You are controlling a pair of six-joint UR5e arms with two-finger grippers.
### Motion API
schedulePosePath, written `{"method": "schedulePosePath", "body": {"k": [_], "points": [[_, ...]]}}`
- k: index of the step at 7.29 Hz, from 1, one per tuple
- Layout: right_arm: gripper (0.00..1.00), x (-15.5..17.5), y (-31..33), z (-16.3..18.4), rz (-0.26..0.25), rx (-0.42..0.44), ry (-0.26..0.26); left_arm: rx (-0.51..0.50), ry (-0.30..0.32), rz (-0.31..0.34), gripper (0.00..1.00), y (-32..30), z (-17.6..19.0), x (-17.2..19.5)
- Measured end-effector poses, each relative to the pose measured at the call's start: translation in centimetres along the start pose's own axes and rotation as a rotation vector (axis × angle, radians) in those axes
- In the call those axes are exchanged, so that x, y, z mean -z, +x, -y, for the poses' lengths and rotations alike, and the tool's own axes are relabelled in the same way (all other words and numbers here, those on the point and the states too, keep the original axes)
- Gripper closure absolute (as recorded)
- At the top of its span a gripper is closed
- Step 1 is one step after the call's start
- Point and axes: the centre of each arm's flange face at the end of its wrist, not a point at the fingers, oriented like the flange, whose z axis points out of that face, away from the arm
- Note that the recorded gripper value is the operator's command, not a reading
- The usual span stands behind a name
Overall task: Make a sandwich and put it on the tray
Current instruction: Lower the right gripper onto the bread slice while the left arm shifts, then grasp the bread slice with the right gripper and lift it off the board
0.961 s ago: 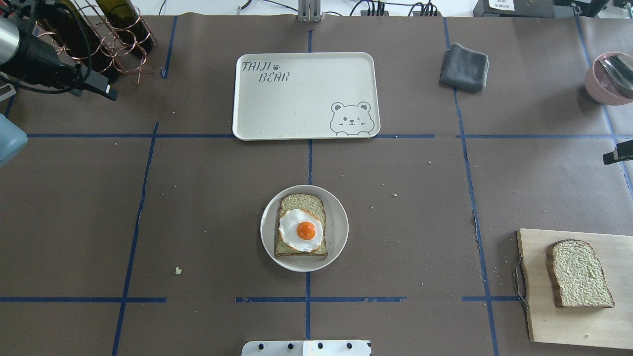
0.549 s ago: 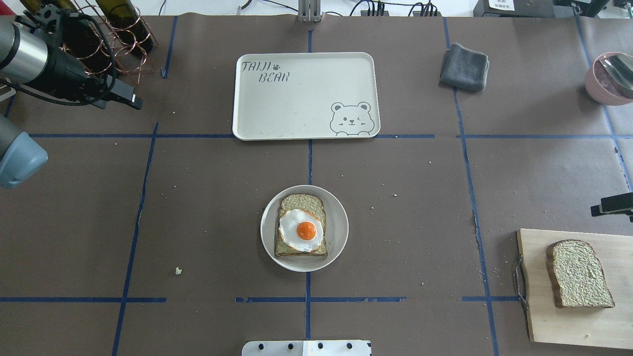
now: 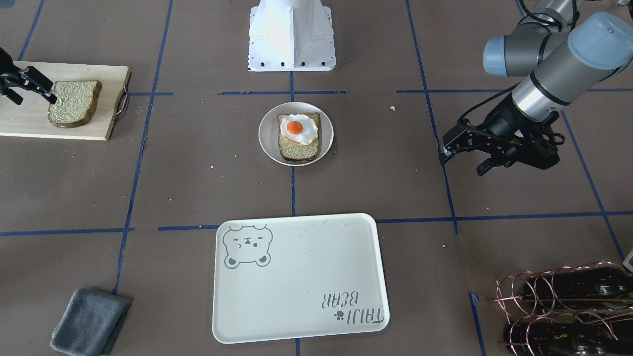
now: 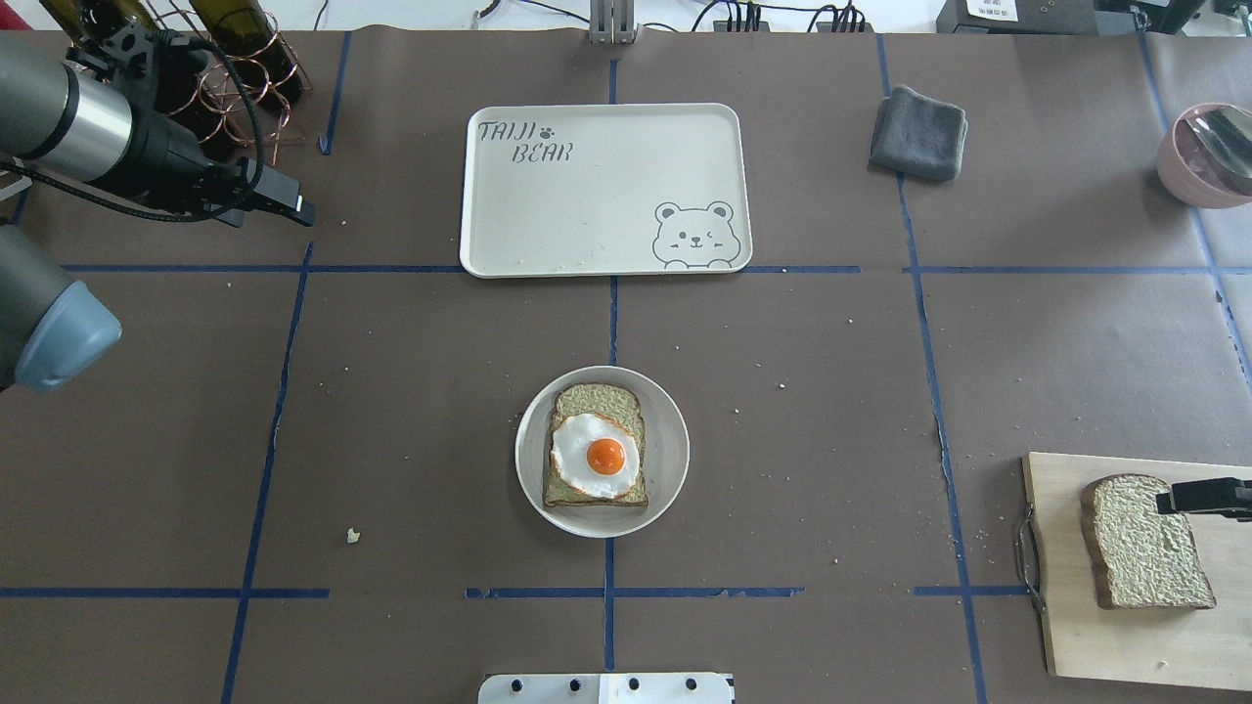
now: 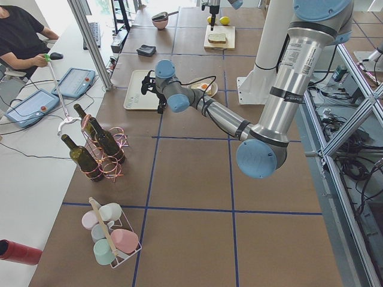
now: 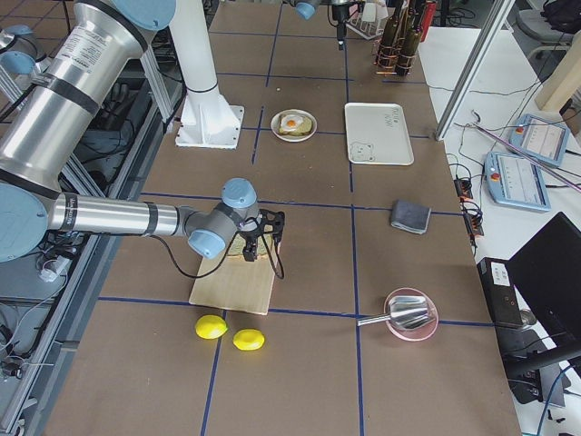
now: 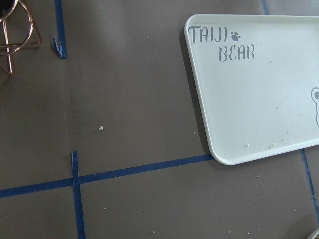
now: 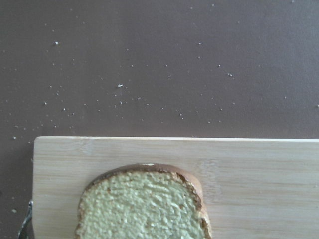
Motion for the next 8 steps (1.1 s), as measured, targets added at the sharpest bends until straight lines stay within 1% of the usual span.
{"method": "schedulePosePath", "body": {"k": [1,2,3,4,5,6,8], "points": [[0.02,-0.9,0.6,-0.7,0.004,0.011,-0.007,0.0,0.0,0.0,0.0,0.0,0.0,0.0],[0.1,-1.5,1.0,-1.1,0.004,0.02,-0.017,0.0,0.001,-0.001,0.0,0.1,0.0,0.0],[0.25,-2.0,1.2,-1.4,0.001,0.024,-0.025,0.0,0.001,-0.001,0.0,0.1,0.0,0.0],[0.45,-2.2,1.4,-1.5,-0.001,0.026,-0.03,0.0,0.002,-0.001,0.0,0.1,0.0,0.1],[0.53,-2.2,1.4,-1.5,-0.001,0.027,-0.033,0.001,0.002,-0.001,0.0,0.1,0.0,0.1],[0.55,-2.3,1.4,-1.6,-0.001,0.027,-0.036,0.001,0.002,0.0,0.0,0.1,0.1,0.0],[0.53,-2.4,1.6,-1.6,-0.003,0.026,-0.039,0.0,0.001,0.0,0.0,0.0,0.1,0.0]]}}
